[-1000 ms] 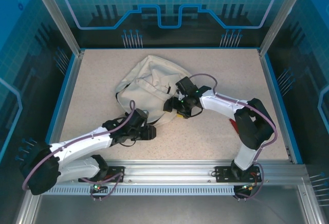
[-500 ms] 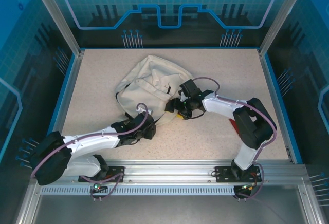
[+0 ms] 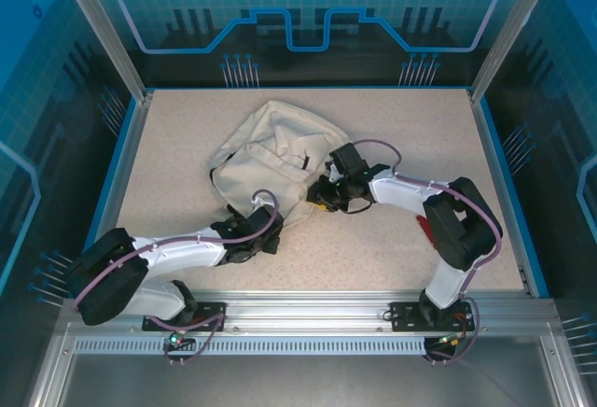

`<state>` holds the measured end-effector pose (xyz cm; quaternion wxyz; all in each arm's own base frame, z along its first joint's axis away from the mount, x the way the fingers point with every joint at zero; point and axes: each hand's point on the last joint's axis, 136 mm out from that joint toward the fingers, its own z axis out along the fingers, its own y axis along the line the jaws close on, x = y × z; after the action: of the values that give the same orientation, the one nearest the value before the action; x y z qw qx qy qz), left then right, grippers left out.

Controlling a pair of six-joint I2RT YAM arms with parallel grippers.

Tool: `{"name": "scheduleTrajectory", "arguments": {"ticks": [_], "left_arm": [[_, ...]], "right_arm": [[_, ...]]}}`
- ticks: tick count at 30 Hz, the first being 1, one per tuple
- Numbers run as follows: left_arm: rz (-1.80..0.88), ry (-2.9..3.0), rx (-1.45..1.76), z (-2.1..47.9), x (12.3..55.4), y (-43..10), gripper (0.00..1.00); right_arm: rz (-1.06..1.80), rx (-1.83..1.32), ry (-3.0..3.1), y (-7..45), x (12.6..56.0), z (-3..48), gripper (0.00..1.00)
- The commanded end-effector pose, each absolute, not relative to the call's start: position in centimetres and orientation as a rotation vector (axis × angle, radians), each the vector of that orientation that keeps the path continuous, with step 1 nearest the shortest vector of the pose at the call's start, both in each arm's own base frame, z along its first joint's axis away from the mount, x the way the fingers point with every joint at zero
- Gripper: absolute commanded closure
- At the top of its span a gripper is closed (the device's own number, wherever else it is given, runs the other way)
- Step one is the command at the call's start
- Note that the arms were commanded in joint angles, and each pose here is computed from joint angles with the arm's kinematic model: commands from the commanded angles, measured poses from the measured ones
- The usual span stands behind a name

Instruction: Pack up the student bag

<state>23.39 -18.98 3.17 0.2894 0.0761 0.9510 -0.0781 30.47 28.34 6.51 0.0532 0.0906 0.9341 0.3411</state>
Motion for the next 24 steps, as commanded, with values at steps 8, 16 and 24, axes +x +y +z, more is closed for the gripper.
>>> {"name": "scheduleTrajectory", "arguments": {"ticks": [8, 16, 24], "left_arm": [[-0.168, 2.545, 0.121, 3.4, 23.5, -16.8, 1.00], [-0.213, 2.561, 0.073, 3.3, 23.2, -16.2, 1.00], [-0.531, 2.565, 0.195, 5.4, 22.6, -20.9, 0.91]], "right_arm": [[0.718, 0.353, 2.824, 24.3, 33.2, 5.7, 1.00], [0.581, 0.444, 2.804, 21.5, 34.6, 5.0, 1.00], [0.685, 0.290, 2.787, 22.3, 34.7, 6.7, 0.85]]}}
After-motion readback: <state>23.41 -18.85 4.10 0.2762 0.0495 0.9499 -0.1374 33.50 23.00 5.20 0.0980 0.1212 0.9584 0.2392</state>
